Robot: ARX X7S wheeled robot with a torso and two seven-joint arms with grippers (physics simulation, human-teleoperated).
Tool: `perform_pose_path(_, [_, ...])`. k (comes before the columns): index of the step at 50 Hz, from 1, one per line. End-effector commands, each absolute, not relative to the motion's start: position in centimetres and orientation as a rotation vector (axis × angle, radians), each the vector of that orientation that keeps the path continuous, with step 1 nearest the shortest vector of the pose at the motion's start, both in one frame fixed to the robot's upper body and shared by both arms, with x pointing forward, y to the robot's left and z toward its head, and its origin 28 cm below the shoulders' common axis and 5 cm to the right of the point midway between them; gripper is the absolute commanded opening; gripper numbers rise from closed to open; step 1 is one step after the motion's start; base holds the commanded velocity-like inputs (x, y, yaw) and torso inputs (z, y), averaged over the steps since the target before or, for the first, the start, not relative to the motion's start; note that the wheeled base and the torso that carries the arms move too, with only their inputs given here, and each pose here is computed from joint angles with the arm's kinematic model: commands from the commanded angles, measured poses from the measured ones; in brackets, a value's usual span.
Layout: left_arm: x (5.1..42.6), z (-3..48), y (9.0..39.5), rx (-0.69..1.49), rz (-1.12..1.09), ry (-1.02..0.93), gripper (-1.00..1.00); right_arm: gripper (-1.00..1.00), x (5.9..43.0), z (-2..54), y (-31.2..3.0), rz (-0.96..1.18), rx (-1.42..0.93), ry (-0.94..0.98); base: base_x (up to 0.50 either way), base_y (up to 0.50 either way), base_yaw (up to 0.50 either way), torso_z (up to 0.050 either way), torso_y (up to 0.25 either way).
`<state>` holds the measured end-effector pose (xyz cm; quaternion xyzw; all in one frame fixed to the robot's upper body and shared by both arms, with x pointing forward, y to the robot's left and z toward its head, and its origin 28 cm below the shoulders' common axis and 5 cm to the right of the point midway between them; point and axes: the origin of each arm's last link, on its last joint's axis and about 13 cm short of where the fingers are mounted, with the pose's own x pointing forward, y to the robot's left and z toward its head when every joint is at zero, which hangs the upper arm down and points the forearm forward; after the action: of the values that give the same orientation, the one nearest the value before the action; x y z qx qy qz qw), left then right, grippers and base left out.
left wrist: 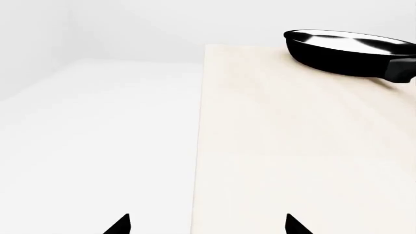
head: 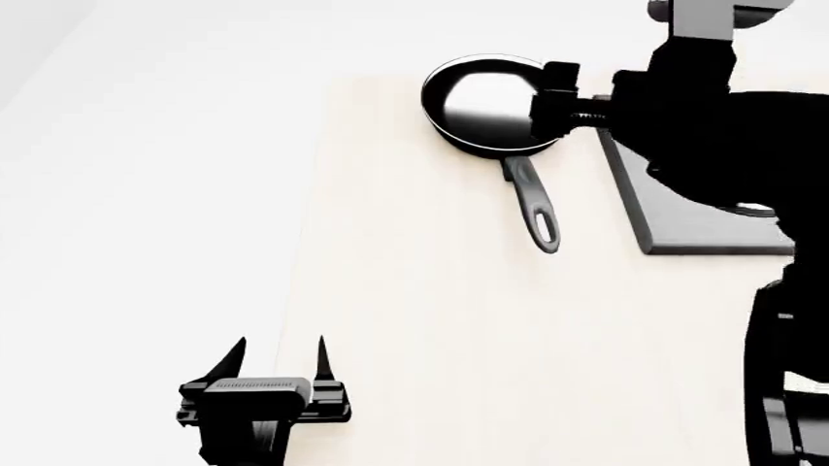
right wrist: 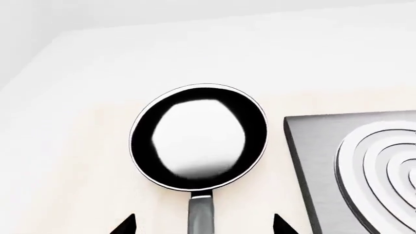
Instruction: Turn on the stove and put the frying pan on it.
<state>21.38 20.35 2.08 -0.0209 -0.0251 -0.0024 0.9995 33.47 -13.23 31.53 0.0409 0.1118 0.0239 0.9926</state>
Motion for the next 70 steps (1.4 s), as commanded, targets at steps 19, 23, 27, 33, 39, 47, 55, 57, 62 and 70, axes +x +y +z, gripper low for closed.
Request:
perform_pose_path(19, [20.9, 1.1, 20.7, -0.011, 0.012, 0.004, 1.00, 1.00, 40.4, 30.0, -10.5, 0.018, 0.013, 0.450, 0.00, 0.00, 0.00, -0.001, -0.001])
perform_pose_path(23, [20.9, 1.2, 20.7, -0.012, 0.013, 0.004, 1.00, 1.00, 40.7, 29.5, -10.4, 0.018, -0.002, 0.467, 0.00, 0.00, 0.00, 0.000, 0.000])
perform_pose_path(27, [20.9, 1.2, 20.7, -0.013, 0.013, 0.004, 1.00, 1.00, 40.8, 28.8, -10.2, 0.022, -0.004, 0.480, 0.00, 0.00, 0.00, 0.000, 0.000])
perform_pose_path(33, [20.9, 1.2, 20.8, -0.013, 0.013, 0.004, 1.00, 1.00, 40.8, 28.0, -10.0, 0.028, -0.009, 0.511, 0.00, 0.00, 0.00, 0.000, -0.002])
perform_pose_path(39, [20.9, 1.2, 20.8, -0.013, 0.013, 0.005, 1.00, 1.00, 41.0, 27.2, -9.9, 0.022, -0.017, 0.535, 0.00, 0.00, 0.00, -0.002, 0.000])
perform_pose_path(47, [21.0, 1.2, 20.8, -0.013, 0.012, 0.006, 1.00, 1.00, 41.2, 25.8, -9.9, 0.024, -0.027, 0.578, 0.00, 0.00, 0.00, 0.000, -0.001])
perform_pose_path(55, [21.0, 1.2, 20.8, -0.012, 0.012, 0.007, 1.00, 1.00, 41.2, 25.1, -9.9, 0.022, -0.024, 0.602, 0.00, 0.00, 0.00, 0.000, -0.001])
perform_pose_path(57, [21.0, 1.2, 20.8, -0.013, 0.012, 0.007, 1.00, 1.00, 41.2, 25.0, -9.9, 0.023, -0.026, 0.607, 0.00, 0.00, 0.00, -0.005, 0.000])
perform_pose_path(62, [21.0, 1.2, 20.7, -0.014, 0.012, 0.007, 1.00, 1.00, 41.3, 24.4, -9.8, 0.026, -0.031, 0.626, 0.00, 0.00, 0.00, 0.000, -0.002])
perform_pose_path(70, [21.0, 1.2, 20.7, -0.014, 0.012, 0.004, 1.00, 1.00, 41.3, 23.6, -9.8, 0.026, -0.035, 0.644, 0.00, 0.00, 0.00, 0.000, 0.000])
